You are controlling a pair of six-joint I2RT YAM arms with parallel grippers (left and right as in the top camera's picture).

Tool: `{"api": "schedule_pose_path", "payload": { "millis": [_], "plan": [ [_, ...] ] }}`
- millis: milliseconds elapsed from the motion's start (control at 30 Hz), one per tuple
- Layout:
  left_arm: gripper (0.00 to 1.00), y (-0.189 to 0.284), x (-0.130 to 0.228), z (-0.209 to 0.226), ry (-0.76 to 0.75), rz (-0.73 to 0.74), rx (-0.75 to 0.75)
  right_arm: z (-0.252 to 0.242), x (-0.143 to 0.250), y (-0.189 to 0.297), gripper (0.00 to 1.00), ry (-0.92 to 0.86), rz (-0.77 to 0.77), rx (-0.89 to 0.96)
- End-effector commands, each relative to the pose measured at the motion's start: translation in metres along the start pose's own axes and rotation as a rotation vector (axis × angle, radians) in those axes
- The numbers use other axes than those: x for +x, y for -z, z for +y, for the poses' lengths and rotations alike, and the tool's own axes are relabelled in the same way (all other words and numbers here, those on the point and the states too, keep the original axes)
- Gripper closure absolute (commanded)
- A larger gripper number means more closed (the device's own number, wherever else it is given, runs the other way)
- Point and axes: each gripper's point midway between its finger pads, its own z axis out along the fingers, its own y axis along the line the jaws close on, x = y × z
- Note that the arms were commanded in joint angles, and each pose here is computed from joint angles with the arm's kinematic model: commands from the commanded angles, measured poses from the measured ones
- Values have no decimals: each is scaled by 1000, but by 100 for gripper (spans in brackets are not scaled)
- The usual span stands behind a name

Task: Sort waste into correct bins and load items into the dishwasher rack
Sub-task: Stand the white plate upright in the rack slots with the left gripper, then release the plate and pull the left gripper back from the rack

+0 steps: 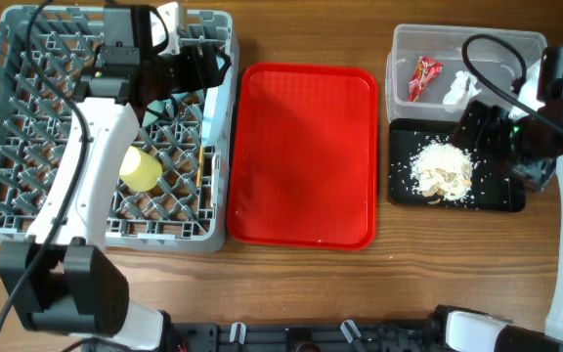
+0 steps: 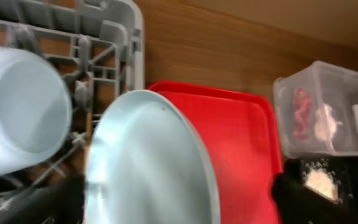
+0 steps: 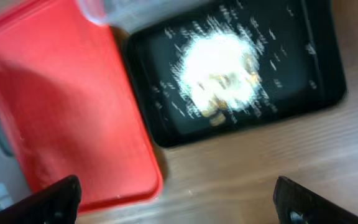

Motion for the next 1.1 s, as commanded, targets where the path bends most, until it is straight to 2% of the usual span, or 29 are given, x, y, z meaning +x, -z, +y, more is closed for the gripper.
{"api": "schedule_pose_path", "payload": {
  "millis": [0,100,200,267,400,533,633,933,1067],
  "plan": [
    [0,39,-8,8,-47,-65,-116,37,-24,10,0,133,-106,-177],
    [0,51,14,31,1,4,-255,70,-42,13,0,251,-208,-243],
    [0,63,43,62,111,90,-437,104,-52,6,0,354,-268,-265],
    [0,67,60,64,123,159,-455,114,-54,-8,0,386,-259,-229],
    [0,80,96,68,151,311,-491,108,-37,-40,0,355,-118,-184],
    [0,92,114,57,158,382,-454,97,-18,-45,0,347,-56,-163],
    [0,98,120,46,131,342,-386,88,-3,-43,0,346,-75,-162],
    [0,135,140,20,-67,-36,-199,55,52,9,0,405,-452,-243],
    [0,155,154,16,-92,-120,-181,43,77,32,0,409,-512,-263]
  ]
}}
